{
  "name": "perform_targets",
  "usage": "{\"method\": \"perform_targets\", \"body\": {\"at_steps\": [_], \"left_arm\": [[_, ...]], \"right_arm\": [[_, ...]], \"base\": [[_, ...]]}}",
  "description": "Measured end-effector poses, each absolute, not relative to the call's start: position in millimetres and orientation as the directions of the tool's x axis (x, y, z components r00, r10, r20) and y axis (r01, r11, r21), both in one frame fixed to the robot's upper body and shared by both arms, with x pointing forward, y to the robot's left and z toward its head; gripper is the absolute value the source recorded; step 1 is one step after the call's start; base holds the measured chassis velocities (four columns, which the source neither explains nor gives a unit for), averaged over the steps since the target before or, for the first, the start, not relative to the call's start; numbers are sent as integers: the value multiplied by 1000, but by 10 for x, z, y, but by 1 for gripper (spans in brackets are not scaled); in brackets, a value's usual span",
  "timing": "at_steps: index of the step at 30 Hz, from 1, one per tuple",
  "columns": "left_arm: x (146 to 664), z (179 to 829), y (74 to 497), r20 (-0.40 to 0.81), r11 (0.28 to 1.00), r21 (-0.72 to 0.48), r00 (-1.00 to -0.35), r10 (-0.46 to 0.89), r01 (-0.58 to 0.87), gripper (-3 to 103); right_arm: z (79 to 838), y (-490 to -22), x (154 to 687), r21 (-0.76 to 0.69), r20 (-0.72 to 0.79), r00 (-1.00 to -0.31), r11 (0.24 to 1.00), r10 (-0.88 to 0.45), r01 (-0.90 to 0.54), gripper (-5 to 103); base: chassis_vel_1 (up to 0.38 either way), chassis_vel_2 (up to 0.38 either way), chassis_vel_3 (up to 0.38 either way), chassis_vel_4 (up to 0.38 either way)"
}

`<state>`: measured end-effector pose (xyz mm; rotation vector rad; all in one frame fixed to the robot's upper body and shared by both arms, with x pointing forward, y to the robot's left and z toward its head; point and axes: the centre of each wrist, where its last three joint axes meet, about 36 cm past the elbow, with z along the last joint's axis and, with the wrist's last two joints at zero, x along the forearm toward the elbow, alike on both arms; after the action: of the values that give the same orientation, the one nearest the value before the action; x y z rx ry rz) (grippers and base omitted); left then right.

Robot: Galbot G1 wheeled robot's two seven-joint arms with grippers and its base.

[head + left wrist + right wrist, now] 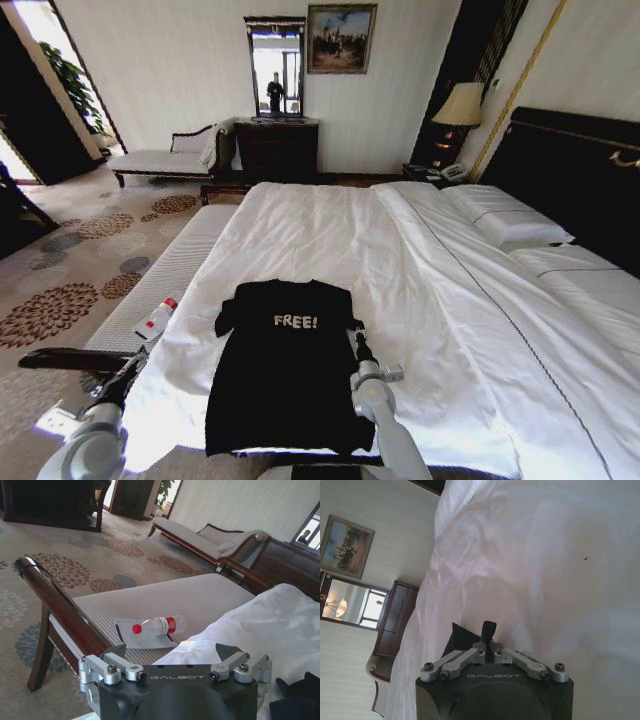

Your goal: Fold the clothes on the bed.

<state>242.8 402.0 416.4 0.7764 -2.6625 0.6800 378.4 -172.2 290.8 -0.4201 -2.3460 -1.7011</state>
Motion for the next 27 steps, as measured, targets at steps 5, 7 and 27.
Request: {"method": "perform_targets", "body": {"at_steps": [5, 7, 27], "left_arm": [[2419, 4161, 4019, 391, 744, -357, -814, -430, -565, 100], [2414, 4166, 4020, 390, 744, -357, -813, -431, -565, 100], [2393, 4143, 4013, 390, 739, -357, -810, -438, -571, 100]], "right_arm": [[3010, -1847, 4019, 892, 298, -947, 316, 122, 322, 1], [3074, -1936, 4169, 888, 270, -955, 350, 126, 297, 0], [3150, -2459, 4201, 756, 170, -977, 619, 127, 212, 0]], "base": [[0, 0, 0, 0], [0, 0, 0, 0], [0, 0, 0, 0]]}}
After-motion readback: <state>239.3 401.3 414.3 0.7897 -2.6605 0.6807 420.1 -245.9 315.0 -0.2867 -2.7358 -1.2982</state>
